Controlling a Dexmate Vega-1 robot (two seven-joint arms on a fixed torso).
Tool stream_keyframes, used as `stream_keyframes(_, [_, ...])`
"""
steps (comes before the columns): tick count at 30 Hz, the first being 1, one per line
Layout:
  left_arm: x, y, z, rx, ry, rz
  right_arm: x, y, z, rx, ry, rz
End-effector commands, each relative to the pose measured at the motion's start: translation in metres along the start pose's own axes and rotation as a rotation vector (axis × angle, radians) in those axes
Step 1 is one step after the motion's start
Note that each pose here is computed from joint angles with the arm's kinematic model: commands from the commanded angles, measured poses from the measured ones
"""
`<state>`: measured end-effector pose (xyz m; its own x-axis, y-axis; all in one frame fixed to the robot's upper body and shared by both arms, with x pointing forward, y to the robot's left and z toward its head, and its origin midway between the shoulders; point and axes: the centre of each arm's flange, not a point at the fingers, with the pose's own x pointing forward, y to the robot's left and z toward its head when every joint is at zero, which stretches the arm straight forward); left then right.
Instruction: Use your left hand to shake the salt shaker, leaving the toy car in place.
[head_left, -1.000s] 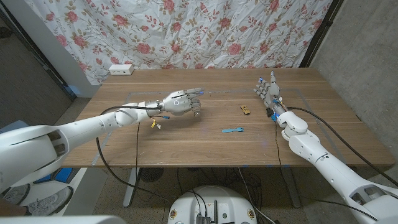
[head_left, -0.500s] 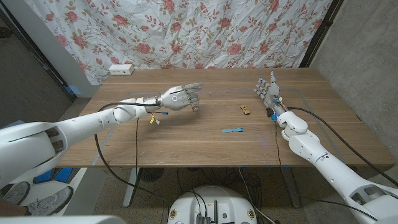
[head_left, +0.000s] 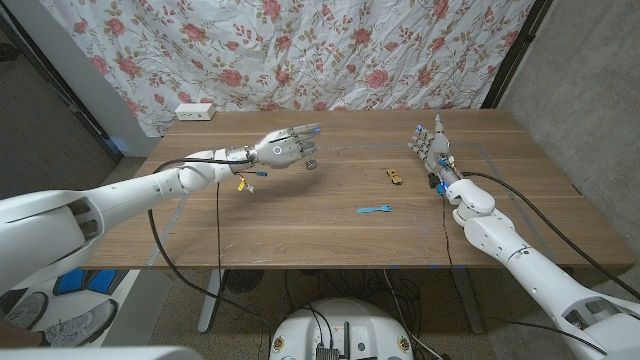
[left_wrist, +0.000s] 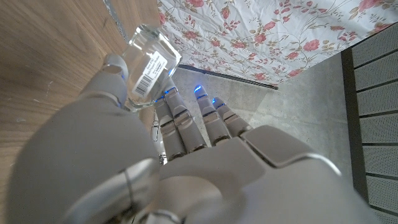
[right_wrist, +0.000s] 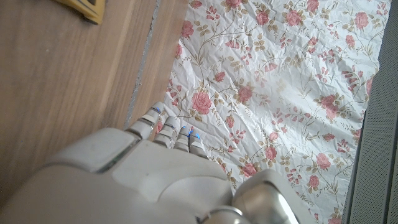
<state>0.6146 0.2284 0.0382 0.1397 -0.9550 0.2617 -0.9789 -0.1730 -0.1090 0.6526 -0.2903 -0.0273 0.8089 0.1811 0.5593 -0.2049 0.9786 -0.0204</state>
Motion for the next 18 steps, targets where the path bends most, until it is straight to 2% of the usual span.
stream_keyframes(1, [-0.002,-0.002,-0.027,0.073,0.051,-0.008,0.0,0.0,0.0,0.0,0.0,0.0])
stream_keyframes(10, [0.002,-0.001,-0.026,0.079,0.042,0.002,0.0,0.0,0.0,0.0,0.0,0.0])
stream_keyframes(18, [0.004,0.0,-0.016,0.057,0.028,0.006,0.0,0.0,0.0,0.0,0.0,0.0])
